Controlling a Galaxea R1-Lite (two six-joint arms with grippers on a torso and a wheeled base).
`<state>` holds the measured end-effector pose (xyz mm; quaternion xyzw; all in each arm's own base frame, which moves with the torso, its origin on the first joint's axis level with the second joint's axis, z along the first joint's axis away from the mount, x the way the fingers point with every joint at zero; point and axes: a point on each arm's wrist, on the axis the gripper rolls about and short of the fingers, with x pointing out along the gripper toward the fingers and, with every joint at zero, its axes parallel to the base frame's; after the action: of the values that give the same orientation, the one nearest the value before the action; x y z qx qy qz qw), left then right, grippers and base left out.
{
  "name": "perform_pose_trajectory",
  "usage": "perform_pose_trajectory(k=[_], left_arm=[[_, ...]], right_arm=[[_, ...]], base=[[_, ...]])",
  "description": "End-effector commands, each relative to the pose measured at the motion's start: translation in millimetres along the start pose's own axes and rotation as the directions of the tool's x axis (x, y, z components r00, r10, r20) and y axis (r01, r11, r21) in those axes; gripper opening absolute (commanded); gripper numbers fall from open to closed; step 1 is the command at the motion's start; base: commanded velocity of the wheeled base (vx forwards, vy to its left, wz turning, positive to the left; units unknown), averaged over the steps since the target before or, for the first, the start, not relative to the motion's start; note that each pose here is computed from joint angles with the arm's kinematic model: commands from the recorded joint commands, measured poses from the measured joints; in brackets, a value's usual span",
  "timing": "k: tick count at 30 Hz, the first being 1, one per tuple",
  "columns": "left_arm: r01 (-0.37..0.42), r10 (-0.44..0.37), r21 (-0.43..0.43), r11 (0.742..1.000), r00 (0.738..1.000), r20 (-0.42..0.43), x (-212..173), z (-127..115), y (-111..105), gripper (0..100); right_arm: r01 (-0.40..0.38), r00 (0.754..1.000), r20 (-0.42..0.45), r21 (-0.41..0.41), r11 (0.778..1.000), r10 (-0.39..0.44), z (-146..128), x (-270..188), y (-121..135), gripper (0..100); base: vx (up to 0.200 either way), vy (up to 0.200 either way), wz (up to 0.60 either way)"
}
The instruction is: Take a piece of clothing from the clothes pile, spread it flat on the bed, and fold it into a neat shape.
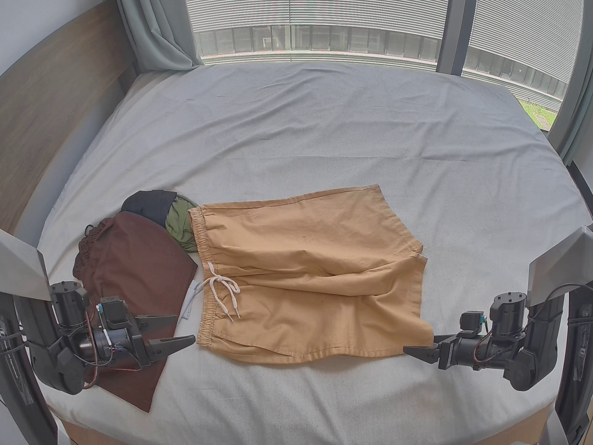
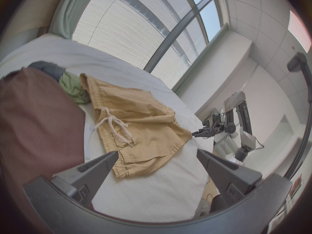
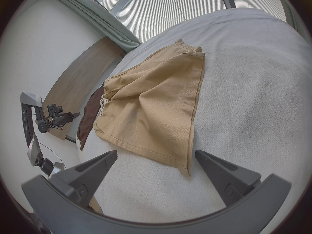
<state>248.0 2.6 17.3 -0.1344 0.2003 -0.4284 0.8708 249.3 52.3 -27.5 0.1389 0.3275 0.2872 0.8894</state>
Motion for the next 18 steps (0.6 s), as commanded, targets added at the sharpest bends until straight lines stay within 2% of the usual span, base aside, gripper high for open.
perform_pose_trajectory(k=[1,8,18], left_arm=[[-0.002,-0.002,-0.105,0.995,1.0,-0.031,6.5,-12.3,8.8,100],[-0.038,0.027,-0.184,0.982,0.998,-0.064,14.1,-27.4,21.4,100],[-0.074,0.056,-0.214,0.974,0.994,-0.09,25.6,-35.3,26.8,100]], right_arm=[[0.002,1.0,0.0,0.001,1.0,-0.002,-0.3,1.5,-1.6,100],[0.002,1.0,0.002,0.001,1.0,-0.002,0.0,1.7,-1.7,100],[0.005,1.0,0.007,0.0,1.0,-0.005,1.0,2.8,-3.1,100]], base=[[0.0,0.0,0.0],[0.0,0.0,0.0],[0.0,0.0,0.0]])
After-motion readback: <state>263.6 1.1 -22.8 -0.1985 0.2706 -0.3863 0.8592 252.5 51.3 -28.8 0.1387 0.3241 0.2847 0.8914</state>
